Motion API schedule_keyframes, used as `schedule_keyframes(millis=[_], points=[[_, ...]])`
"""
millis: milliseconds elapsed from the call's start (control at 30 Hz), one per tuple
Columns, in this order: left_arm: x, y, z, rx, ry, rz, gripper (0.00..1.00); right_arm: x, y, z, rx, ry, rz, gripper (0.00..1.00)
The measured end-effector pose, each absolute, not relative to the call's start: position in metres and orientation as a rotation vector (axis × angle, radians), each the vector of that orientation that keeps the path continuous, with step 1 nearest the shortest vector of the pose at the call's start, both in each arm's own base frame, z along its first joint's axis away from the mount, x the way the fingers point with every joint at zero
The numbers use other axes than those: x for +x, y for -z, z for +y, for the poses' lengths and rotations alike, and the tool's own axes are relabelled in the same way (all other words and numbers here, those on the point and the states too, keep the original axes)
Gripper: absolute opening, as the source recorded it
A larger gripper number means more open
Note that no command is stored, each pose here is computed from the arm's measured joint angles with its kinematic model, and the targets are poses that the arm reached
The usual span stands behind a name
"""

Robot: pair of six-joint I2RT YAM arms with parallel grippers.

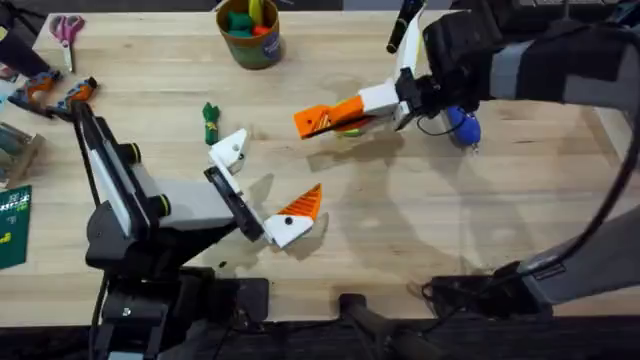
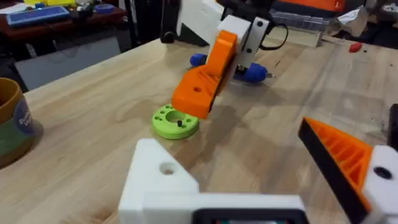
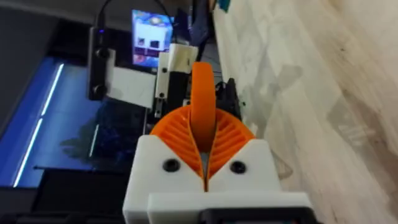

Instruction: Pick up the gripper from the table and insert it into the empty holder that is missing its gripper. Then pick up a screw, insert it into the mounting hole, and use the screwdriver to tighten it. Finally, clean up the table by picking up the vegetable and placing it into the bucket.

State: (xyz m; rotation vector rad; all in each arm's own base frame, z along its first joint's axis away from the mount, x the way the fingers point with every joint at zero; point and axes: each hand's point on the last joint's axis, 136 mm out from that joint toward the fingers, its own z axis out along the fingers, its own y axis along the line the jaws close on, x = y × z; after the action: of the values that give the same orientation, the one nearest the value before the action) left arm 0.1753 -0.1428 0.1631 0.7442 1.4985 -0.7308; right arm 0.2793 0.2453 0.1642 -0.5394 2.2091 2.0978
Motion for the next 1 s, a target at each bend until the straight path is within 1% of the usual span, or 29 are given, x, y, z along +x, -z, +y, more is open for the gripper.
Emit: schedule_keyframes(millis=[267, 567, 867, 1000], points=[[0.175, -0.163, -0.143, 0.744, 0.731, 1.499, 0.986, 0.275, -0.157, 0.249, -0.623, -2.154, 2.117, 0.015], [0.175, -0.163, -0.143, 0.744, 0.731, 1.499, 0.986, 0.251, -0.158, 0.273, -0.728, -2.213, 2.126, 0.015], [0.175, -0.163, -0.143, 0.746, 0.733, 1.498, 0.986, 0.251, -0.161, 0.275, -0.679, -2.248, 2.178, 0.015], [0.174, -0.163, -0.144, 0.75, 0.737, 1.496, 0.985, 0.25, -0.167, 0.285, -0.749, -2.244, 2.148, 0.015]])
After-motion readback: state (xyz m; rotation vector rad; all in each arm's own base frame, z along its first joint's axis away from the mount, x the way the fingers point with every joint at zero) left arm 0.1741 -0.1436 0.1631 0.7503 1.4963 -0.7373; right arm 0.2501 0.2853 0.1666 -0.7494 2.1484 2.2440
